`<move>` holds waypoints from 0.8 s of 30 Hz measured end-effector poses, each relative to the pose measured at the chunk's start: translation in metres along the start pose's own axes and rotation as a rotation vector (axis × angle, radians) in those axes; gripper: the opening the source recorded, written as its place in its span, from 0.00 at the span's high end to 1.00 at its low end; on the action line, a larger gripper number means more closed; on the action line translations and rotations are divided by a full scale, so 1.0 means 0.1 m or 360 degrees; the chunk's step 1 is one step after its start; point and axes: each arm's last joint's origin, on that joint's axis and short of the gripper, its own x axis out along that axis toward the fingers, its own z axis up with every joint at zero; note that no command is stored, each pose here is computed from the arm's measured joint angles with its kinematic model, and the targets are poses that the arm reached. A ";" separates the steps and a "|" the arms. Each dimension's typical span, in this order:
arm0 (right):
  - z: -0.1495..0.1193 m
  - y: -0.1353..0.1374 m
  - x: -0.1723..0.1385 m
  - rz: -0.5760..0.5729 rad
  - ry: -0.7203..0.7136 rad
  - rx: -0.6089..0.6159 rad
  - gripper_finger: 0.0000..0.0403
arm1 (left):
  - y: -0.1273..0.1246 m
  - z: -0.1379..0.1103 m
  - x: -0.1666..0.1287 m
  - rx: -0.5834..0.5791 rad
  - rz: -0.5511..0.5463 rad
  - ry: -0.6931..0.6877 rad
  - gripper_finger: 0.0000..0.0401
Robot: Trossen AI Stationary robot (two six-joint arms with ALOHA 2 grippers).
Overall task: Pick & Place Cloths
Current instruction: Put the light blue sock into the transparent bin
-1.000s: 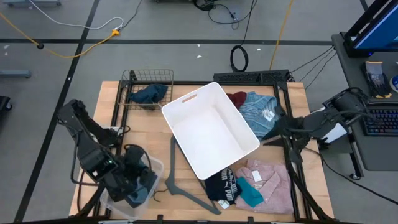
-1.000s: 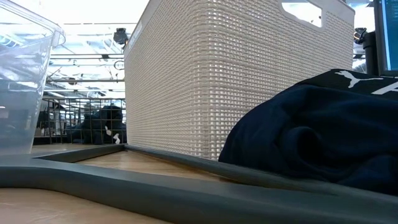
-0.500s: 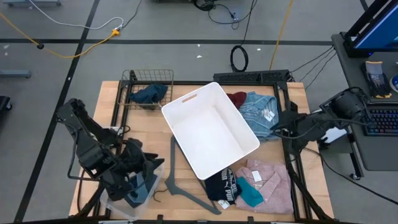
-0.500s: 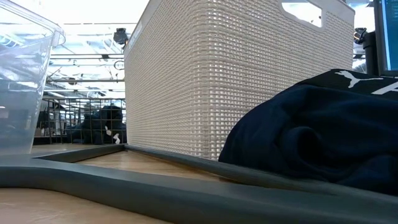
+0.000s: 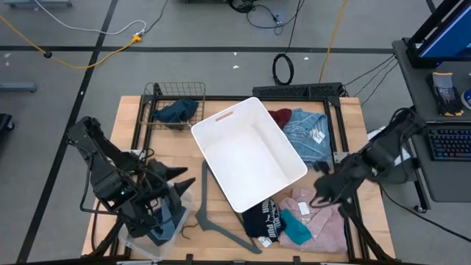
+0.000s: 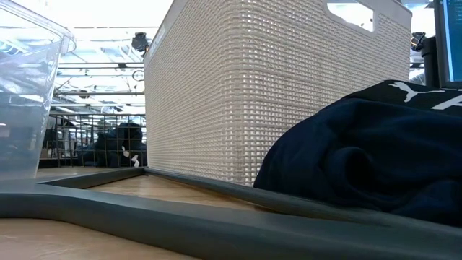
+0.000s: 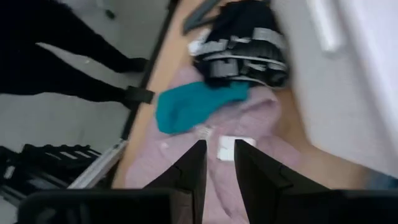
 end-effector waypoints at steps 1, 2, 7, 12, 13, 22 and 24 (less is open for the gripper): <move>-0.01 0.02 0.06 0.0029 -0.0006 -0.0016 0.82 | 0.00 0.00 0.00 0.0024 0.0004 -0.0010 0.43; -0.02 0.04 0.11 0.0064 -0.0009 -0.0026 0.82 | 0.00 0.00 0.00 0.0037 0.0007 -0.0015 0.43; -0.06 0.09 0.36 0.0184 0.0038 0.0052 0.82 | 0.02 0.00 0.00 0.0101 0.0017 -0.0014 0.43; -0.10 0.09 0.62 0.0199 0.0186 0.0348 0.82 | 0.05 -0.01 0.00 0.0165 0.0040 0.0021 0.43; -0.11 0.09 0.66 0.0182 0.0214 0.0420 0.82 | 0.06 -0.01 0.00 0.0174 0.0043 0.0034 0.43; -0.13 0.13 0.89 0.0192 0.0371 0.0969 0.66 | 0.06 -0.03 0.00 0.0250 0.0032 0.0120 0.43; -0.11 0.16 0.91 0.0215 0.0331 0.1021 0.61 | 0.06 -0.03 -0.01 0.0269 0.0029 0.0122 0.43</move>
